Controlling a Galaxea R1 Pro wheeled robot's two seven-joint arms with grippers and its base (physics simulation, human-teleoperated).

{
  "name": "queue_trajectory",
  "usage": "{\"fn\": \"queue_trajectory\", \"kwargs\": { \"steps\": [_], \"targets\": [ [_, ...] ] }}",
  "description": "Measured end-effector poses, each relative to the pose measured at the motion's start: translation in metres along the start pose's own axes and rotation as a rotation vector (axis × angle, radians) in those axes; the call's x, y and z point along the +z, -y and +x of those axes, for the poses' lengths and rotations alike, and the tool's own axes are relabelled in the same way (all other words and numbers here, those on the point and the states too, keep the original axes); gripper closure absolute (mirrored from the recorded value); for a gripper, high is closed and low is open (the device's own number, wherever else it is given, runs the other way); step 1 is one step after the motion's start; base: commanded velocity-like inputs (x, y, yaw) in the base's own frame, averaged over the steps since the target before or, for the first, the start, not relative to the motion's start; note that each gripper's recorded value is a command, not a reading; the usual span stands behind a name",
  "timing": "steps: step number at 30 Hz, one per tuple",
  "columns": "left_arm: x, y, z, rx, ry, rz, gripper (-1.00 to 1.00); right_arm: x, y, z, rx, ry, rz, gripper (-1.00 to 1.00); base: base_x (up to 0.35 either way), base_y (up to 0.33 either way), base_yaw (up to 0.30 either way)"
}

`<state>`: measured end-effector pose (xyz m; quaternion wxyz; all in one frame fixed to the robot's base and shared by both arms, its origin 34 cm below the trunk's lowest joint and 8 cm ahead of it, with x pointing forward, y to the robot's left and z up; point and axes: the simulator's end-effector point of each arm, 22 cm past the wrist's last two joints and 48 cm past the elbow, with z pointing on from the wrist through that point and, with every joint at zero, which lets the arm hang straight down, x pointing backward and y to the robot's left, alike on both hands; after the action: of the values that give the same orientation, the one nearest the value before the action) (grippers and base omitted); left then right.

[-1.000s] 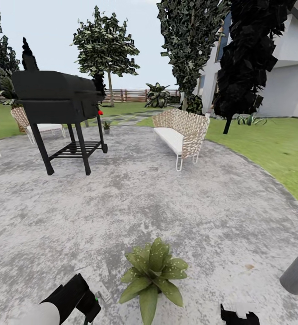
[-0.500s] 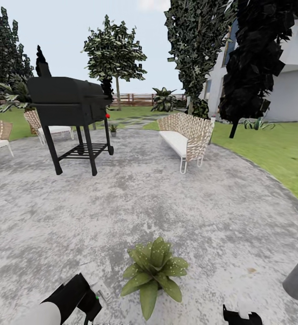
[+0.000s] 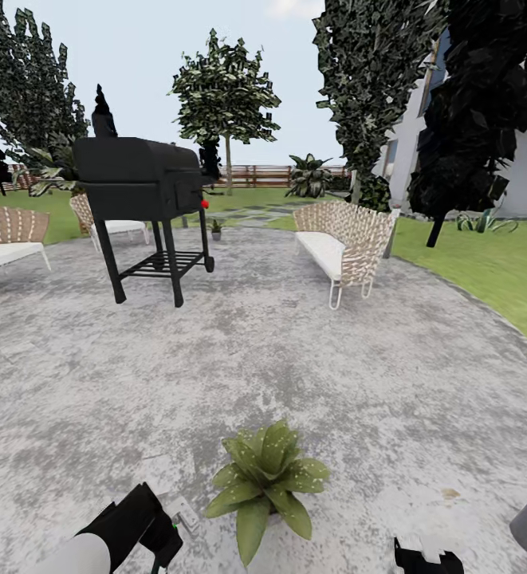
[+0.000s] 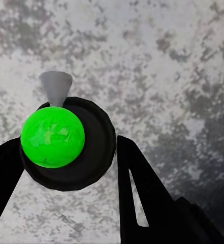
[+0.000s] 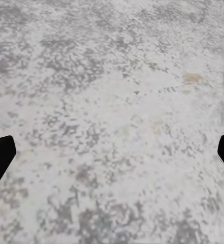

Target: Pick up the pesticide atomizer in the garden and spray insectifuge to fully cover both potted plants in the garden.

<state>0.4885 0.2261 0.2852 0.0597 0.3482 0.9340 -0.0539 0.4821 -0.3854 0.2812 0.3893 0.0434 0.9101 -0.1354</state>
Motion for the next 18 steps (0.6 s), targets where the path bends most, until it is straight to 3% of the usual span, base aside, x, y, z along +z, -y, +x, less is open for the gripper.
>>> {"fn": "queue_trajectory", "kwargs": {
  "steps": [6,13,18],
  "targets": [
    [0.0000,0.0011,-0.0010,0.001,0.001,0.001,1.00,-0.0003,-0.0016,0.0005,0.000,-0.001,-0.002,-1.00,0.013,-0.272,0.220],
    [-0.0005,-0.0001,-0.0008,0.002,0.000,-0.002,1.00,-0.0004,-0.0018,0.0004,0.000,-0.001,-0.003,-1.00,0.148,-0.235,0.276],
    [-0.0001,-0.0037,-0.0002,0.003,-0.002,-0.017,1.00,-0.0001,-0.0019,0.0009,0.000,-0.002,-0.003,-1.00,-0.178,-0.029,0.277]
  ]
}}
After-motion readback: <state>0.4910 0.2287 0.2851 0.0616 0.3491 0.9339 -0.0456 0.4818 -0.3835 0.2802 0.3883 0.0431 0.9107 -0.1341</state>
